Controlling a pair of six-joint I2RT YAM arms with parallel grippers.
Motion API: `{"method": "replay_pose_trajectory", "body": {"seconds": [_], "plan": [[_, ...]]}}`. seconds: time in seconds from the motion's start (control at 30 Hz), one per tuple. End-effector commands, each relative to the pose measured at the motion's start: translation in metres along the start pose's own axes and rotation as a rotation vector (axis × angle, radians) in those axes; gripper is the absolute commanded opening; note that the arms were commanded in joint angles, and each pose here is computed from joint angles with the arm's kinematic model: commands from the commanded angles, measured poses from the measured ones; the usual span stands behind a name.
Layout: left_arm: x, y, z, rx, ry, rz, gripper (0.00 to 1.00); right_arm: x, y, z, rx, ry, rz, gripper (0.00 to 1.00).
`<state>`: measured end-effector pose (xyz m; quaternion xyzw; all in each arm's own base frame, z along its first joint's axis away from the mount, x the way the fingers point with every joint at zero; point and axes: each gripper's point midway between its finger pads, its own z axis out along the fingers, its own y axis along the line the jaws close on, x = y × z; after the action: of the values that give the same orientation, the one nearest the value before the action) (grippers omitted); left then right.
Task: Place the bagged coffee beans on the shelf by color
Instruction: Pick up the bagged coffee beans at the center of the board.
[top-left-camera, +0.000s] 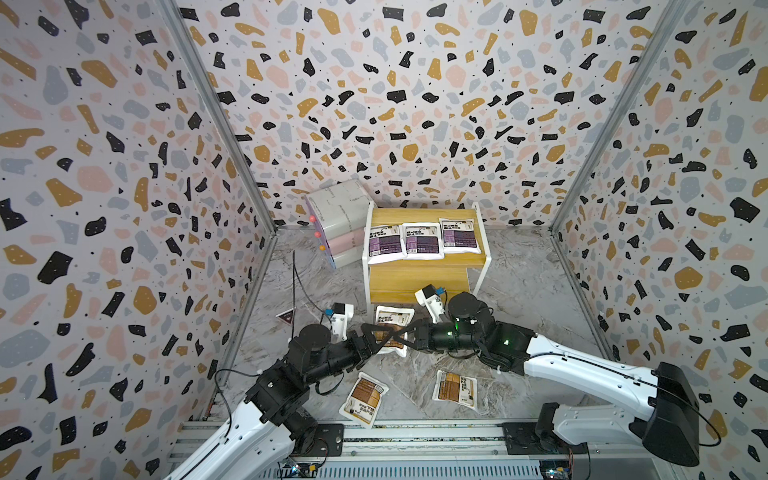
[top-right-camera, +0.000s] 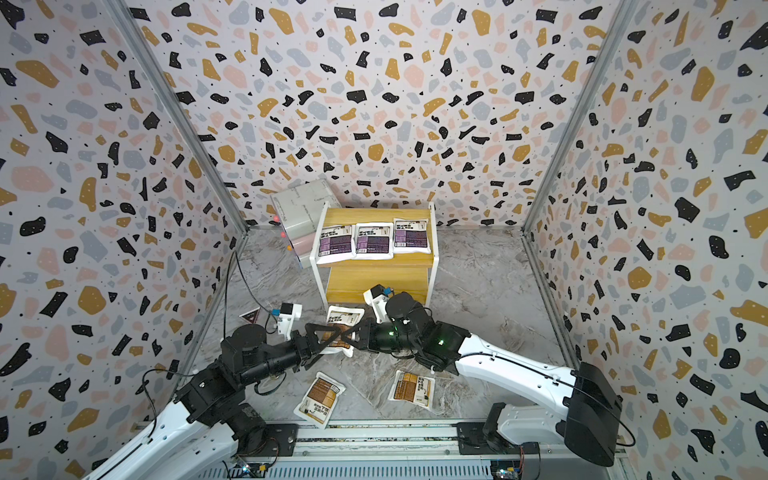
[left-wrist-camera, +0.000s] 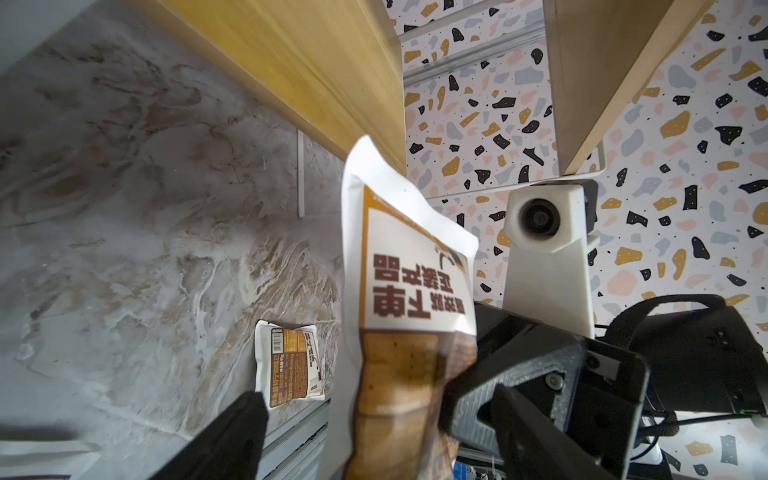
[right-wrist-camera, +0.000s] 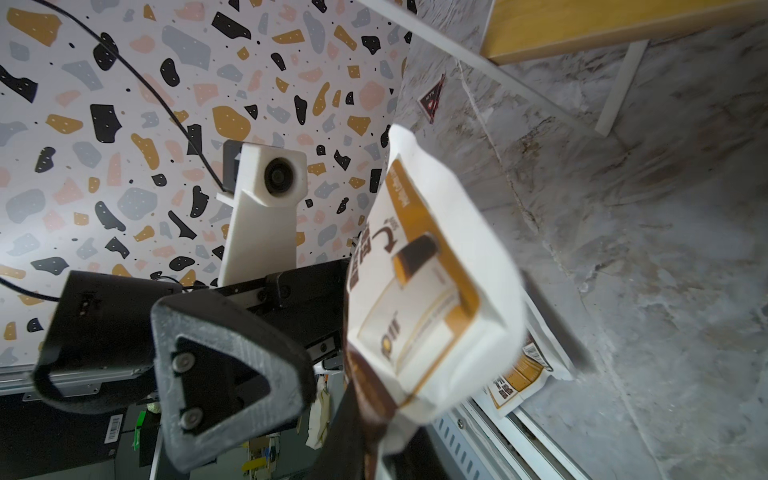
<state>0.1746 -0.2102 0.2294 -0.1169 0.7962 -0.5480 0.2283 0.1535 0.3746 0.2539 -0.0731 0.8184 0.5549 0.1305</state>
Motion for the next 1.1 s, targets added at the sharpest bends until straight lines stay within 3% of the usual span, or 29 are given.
{"method": "replay_pose_trajectory", "body": {"seconds": [0.0, 0.17, 0.23, 0.33, 0.53, 0.67, 1.07], "plan": [[-0.008, -0.023, 0.002, 0.114, -0.019, 0.020, 0.76, -0.008, 0.028, -0.009, -0.075, -0.027, -0.019, 0.14], [-0.012, -0.022, 0.003, 0.126, -0.028, 0.011, 0.53, -0.006, 0.023, -0.007, -0.067, -0.017, -0.006, 0.18], [-0.013, -0.022, 0.004, 0.126, -0.026, 0.007, 0.44, -0.006, 0.022, -0.007, -0.064, -0.017, -0.006, 0.22], [-0.015, -0.022, 0.005, 0.123, -0.030, 0.006, 0.39, -0.006, 0.021, -0.008, -0.059, -0.018, -0.005, 0.34], [-0.024, -0.022, 0.009, 0.104, -0.061, 0.010, 0.37, -0.010, 0.013, -0.021, -0.056, -0.083, 0.046, 0.44], [-0.031, -0.026, 0.011, 0.090, -0.079, 0.025, 0.37, -0.013, 0.013, -0.023, -0.123, -0.138, 0.127, 0.44], [-0.035, -0.027, 0.011, 0.081, -0.093, 0.041, 0.37, -0.013, 0.022, 0.002, -0.201, -0.145, 0.211, 0.37]]}}
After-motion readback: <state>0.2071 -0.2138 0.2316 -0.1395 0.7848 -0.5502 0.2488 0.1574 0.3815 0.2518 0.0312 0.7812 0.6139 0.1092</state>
